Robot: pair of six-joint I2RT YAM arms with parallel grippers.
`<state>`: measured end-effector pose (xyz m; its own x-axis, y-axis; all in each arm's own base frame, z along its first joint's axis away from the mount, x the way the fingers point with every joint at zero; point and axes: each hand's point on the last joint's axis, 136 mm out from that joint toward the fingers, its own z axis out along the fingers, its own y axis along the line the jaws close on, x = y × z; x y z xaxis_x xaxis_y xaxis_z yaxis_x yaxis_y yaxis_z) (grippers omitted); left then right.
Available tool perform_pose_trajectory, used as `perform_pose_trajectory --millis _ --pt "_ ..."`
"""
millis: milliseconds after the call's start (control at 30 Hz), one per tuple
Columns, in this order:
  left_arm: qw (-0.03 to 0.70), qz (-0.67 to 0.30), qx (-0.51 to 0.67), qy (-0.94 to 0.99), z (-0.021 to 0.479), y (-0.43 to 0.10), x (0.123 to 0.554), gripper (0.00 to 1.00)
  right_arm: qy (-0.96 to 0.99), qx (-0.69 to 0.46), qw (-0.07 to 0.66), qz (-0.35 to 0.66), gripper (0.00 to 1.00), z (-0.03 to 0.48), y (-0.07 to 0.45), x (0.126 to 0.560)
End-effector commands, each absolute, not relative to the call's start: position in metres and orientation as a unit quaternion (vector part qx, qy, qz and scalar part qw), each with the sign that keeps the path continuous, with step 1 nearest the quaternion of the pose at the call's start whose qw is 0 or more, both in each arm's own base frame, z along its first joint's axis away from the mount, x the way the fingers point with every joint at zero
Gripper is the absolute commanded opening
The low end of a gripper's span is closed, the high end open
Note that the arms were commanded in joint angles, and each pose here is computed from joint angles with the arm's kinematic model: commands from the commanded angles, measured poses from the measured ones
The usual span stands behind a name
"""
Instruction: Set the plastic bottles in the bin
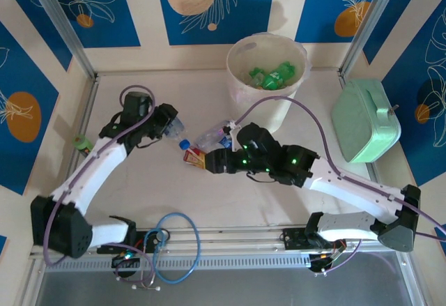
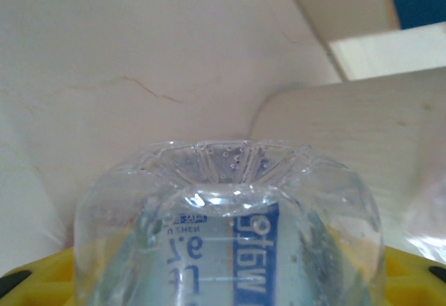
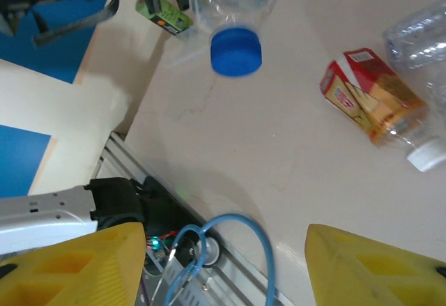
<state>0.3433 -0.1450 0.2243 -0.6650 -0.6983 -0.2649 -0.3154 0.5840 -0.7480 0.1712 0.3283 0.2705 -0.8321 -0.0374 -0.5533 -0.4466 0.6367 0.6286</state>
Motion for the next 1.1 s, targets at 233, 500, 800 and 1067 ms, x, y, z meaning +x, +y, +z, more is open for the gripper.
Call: perform_pose_trajectory --millis 233,500,800,1067 --pt "0.270 -0.441 -0.272 0.812 0.269 -0.172 0.300 0.55 0.854 -0.144 0.223 0.448 0.66 0.289 0.364 0.180" --pt "0.254 -0.481 -0.263 0.797 0.263 -0.196 0.286 0.54 0.858 -0.115 0.201 0.458 0.62 0.280 0.368 0.187" --pt "0.255 -0.489 -0.258 0.794 0.264 -0.203 0.284 0.54 0.871 -0.107 0.186 0.442 0.61 0.264 0.362 0.184" --pt "0.253 -0.476 -0.256 0.802 0.261 -0.202 0.281 0.54 0.878 -0.118 0.180 0.427 0.60 0.257 0.363 0.179"
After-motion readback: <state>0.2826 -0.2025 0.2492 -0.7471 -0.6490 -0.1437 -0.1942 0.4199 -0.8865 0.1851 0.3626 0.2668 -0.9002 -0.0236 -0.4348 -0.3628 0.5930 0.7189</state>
